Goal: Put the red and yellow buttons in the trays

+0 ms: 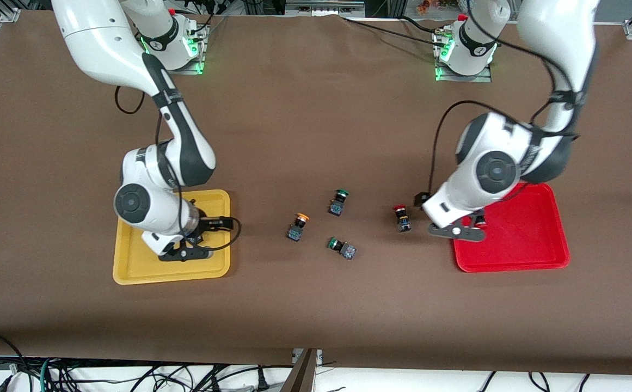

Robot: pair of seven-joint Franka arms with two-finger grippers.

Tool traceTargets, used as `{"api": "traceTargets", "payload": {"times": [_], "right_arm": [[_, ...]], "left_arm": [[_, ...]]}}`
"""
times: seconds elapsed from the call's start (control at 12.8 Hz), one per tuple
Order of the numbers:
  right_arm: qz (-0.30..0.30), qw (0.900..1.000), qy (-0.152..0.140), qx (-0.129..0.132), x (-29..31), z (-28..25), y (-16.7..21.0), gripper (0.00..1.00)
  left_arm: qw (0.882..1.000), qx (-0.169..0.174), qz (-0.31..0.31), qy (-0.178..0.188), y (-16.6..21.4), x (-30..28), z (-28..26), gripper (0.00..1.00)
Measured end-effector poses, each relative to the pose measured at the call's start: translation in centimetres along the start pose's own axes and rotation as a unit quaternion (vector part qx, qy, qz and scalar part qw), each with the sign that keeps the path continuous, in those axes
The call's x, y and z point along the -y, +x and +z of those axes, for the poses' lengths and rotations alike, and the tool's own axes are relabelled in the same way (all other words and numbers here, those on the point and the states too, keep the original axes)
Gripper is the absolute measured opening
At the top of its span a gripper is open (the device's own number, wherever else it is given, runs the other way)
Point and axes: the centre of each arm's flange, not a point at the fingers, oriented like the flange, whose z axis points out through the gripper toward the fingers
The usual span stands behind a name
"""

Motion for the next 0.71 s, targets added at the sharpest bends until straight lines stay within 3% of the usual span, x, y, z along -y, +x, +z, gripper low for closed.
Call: {"api": "traceTargets", "payload": {"times": [0.16, 0.31, 0.55, 0.71], "right_arm": [[0.077, 0.997, 0.020, -0.007, 6.9, 0.6, -2.5, 0.99], [0.137, 0.989, 0.043, -0.032, 12.7, 3.1, -4.8, 0.99], [0.170, 0.982, 0.065, -0.057, 16.2, 9.1, -6.7, 0.99], [0.170, 0.982, 0.060, -0.059, 15.7, 11.4, -6.6, 0.98]], "left_arm": [[0.999, -0.021, -0.020, -0.017, 0.2, -2.5, 5.0, 1.00], [0.999, -0.013, -0.026, -0.019, 0.0, -2.9, 8.0, 1.00], [0.999, -0.010, -0.028, -0.019, -0.2, -2.6, 9.3, 1.00], [0.999, -0.005, -0.028, -0.018, -0.6, -2.6, 9.9, 0.81]]}}
